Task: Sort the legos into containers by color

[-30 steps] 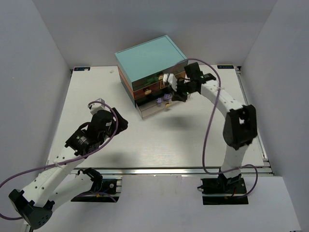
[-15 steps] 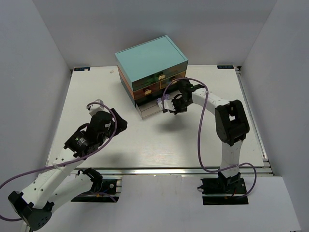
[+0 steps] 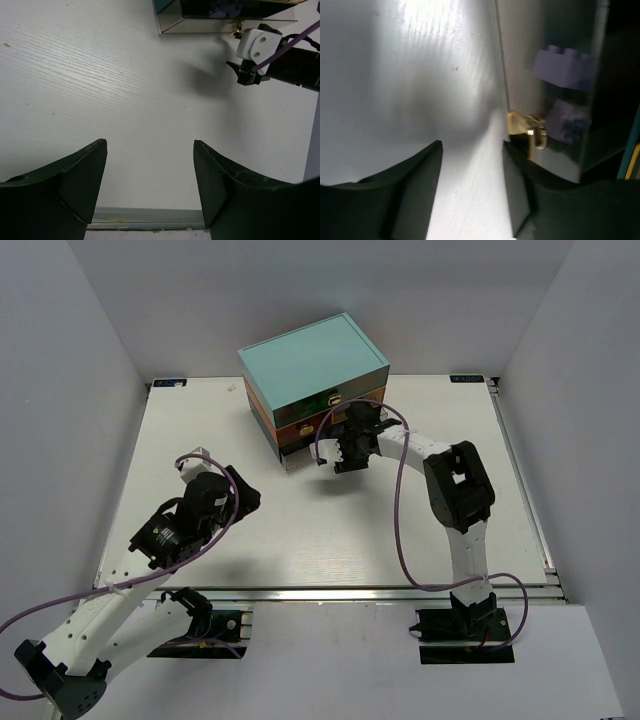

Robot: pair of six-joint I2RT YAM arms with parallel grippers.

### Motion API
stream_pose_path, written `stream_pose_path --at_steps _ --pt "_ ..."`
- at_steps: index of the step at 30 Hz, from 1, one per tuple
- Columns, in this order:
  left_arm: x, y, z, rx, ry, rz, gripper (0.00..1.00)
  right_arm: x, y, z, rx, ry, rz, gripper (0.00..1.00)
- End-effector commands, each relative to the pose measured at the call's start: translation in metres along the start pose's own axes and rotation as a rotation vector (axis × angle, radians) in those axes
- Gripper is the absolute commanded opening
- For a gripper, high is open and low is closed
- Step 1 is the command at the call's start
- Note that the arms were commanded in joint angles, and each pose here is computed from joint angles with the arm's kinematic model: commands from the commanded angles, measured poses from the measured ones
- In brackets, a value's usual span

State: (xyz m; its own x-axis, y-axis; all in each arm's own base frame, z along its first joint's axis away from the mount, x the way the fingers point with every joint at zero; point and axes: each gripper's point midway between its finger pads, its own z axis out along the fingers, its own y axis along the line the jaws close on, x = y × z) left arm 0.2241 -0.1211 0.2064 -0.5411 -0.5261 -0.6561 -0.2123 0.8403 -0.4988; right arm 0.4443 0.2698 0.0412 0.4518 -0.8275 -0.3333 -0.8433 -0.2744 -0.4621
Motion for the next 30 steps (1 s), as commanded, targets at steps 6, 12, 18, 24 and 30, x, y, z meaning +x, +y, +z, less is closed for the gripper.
stream_pose_path --at_steps 6,12,18,24,30 --pt "-0.002 0.007 -0.001 -0.031 -0.016 -0.003 0.80 -0.005 -0.058 0.005 0.170 0.012 -0.029 0.89" --pt "-0.002 0.008 -0.001 -0.037 -0.015 -0.007 0.80 -0.006 -0.064 0.009 0.180 0.010 -0.030 0.89" --pt "-0.004 0.010 -0.005 -0.035 -0.028 -0.022 0.79 -0.024 -0.036 -0.028 0.098 -0.084 0.029 0.70" --pt "-0.003 0.003 0.001 0.015 -0.042 -0.031 0.75 -0.040 0.000 -0.085 0.130 -0.176 0.200 0.00" --pt "-0.001 -0.014 0.012 0.063 -0.026 0.006 0.74 -0.040 0.011 -0.124 0.244 -0.237 0.427 0.00"
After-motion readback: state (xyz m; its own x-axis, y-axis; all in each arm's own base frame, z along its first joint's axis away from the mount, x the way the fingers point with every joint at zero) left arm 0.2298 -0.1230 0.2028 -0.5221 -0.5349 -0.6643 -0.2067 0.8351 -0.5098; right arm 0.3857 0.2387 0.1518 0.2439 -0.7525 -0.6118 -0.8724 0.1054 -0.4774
